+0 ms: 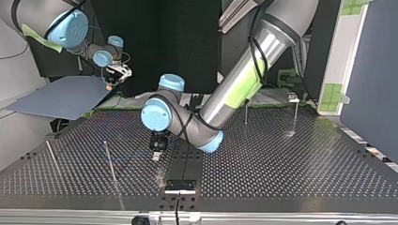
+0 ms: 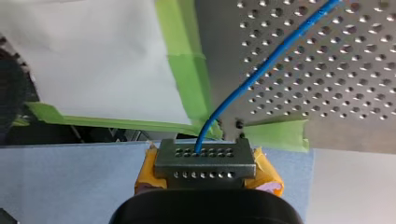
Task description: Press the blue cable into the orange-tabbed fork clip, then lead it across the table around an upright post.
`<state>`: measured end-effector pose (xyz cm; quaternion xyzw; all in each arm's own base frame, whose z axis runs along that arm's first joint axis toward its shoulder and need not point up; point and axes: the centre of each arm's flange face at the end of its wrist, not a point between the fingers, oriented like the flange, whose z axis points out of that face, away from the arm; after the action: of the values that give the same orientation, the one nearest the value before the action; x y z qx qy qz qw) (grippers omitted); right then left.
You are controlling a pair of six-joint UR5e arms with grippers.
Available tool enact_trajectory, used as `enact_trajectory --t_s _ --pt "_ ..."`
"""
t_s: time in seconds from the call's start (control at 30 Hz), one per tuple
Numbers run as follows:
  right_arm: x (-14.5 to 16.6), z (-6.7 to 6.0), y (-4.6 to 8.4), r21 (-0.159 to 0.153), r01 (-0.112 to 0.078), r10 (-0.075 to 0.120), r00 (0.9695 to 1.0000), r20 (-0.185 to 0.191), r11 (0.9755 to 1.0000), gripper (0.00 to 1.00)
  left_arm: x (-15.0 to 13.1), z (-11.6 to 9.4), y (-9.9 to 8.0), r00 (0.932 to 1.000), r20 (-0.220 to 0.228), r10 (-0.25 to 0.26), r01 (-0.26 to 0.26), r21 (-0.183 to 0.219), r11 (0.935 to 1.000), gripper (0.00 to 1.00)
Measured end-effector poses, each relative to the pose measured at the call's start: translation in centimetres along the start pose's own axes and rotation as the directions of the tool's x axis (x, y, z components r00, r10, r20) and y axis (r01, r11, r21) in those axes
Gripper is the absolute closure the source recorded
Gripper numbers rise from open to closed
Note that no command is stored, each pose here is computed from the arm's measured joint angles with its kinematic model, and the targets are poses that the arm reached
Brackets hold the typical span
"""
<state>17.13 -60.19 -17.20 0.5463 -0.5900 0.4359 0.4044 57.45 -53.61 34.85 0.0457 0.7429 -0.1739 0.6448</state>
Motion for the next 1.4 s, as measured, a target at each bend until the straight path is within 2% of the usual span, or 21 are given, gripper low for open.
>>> enact_trajectory --t_s 0.1,0.13,0.27,0.47,0.73,0.9,1.17,1.27,1.4 --pt "-0.1 0.0 -0.1 0.01 0.005 -0.005 0.9999 0.009 0.9999 1.0 0.2 -0.2 0.3 0.9994 -0.026 -0.021 0.021 -0.014 0.9997 0.05" --pt "-0.1 0.0 -0.1 0.012 0.006 -0.006 0.9999 0.01 0.9999 1.0 0.3 -0.3 0.4 0.9991 -0.032 -0.028 0.027 -0.021 0.9994 0.02" --pt "0.0 0.0 -0.2 0.016 0.008 -0.009 0.9999 0.012 0.9998 1.0 0.5 -0.7 0.9 0.9969 -0.057 -0.054 0.051 -0.062 0.9968 0.02" --pt "0.0 0.0 -0.5 0.022 0.015 -0.015 0.9998 0.011 0.9996 1.0 0.8 -1.3 1.6 0.9915 -0.087 -0.097 0.086 -0.124 0.9885 0.02" --pt "0.0 0.1 -0.5 0.022 0.017 -0.017 0.9998 0.01 0.9996 1.0 0.7 -1.6 2.0 0.9848 -0.063 -0.162 0.148 -0.186 0.9713 0.02" --pt "0.0 0.0 -0.5 0.023 0.013 -0.014 0.9998 0.012 0.9997 1.0 0.7 -1.8 1.8 0.9799 -0.049 -0.193 0.18 -0.201 0.963 0.02" --pt "-0.1 0.0 -0.6 0.023 0.011 -0.012 0.9998 0.015 0.9997 1.0 -0.4 -2.9 0.7 0.9795 -0.036 -0.198 0.188 -0.192 0.9633 0.02" --pt "-0.1 0.0 -0.6 0.023 0.011 -0.012 0.9998 0.016 0.9997 1.0 -1.0 -3.6 -0.1 0.9796 -0.034 -0.198 0.189 -0.177 0.966 0.02" --pt "-0.1 0.0 -0.5 0.022 0.011 -0.012 0.9998 0.019 0.9997 1.0 -1.8 -4.7 -1.4 0.9796 -0.051 -0.194 0.186 -0.139 0.9727 0.02"
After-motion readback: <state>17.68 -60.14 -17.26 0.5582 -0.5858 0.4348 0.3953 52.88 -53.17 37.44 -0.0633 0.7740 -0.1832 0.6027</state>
